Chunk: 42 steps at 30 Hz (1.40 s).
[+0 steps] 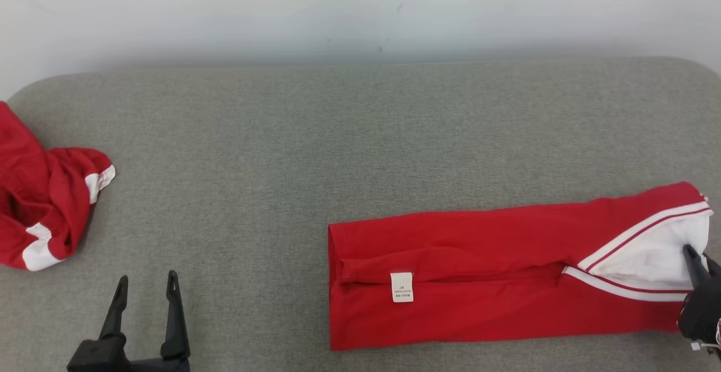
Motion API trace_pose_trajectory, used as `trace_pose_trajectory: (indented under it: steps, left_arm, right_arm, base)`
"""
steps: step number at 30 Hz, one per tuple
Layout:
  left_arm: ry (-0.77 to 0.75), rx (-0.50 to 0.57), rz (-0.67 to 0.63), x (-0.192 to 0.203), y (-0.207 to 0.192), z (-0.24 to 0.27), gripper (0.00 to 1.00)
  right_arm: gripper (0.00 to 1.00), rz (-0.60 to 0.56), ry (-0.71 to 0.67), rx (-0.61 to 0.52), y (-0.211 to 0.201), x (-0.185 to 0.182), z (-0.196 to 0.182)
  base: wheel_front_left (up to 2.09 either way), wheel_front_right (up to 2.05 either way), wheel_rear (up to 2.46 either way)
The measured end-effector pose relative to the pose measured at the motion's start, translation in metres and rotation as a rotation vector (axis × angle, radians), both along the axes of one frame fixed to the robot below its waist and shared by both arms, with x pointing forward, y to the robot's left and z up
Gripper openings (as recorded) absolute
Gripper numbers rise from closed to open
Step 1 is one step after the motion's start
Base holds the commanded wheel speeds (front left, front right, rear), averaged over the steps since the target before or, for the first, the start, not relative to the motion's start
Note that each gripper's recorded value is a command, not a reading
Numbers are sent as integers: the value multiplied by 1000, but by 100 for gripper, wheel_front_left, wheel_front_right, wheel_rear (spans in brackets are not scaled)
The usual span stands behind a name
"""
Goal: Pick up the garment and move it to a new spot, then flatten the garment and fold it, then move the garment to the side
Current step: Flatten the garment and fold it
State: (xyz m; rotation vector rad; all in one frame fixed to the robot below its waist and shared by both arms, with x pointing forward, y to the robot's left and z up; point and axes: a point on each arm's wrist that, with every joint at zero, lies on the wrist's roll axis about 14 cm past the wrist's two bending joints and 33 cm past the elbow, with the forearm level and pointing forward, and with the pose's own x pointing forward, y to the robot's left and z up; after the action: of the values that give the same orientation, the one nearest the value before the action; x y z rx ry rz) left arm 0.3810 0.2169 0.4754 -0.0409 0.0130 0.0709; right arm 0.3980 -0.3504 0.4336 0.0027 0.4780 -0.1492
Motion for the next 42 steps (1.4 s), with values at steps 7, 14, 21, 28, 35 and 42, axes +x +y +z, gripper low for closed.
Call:
trace_pose_trajectory:
  steps: [7,14,21,28,35,42]
  left_arm:
    - [6,-5,-22,3,-8,-3,100]
    - [3,-5,-45,7,-16,-3,100]
    - [6,-7,-34,4,-12,-3,100]
    - [7,-7,-13,-1,-5,-3,100]
    - [12,-10,19,-9,5,-4,100]
    - [20,-10,50,-12,14,-5,100]
  right_arm:
    - [0,97,-92,27,39,9,28]
    - [0,271,-173,115,116,11,56]
    - [0,476,-189,210,202,8,67]
    - [0,614,-159,281,265,4,61]
    - [0,726,-84,304,315,2,39]
    - [0,763,-24,325,341,0,11]
  base:
    - [0,0,0]
    - [0,0,0]
    - [0,0,0]
    - [0,0,0]
    - [0,0,0]
    - [0,0,0]
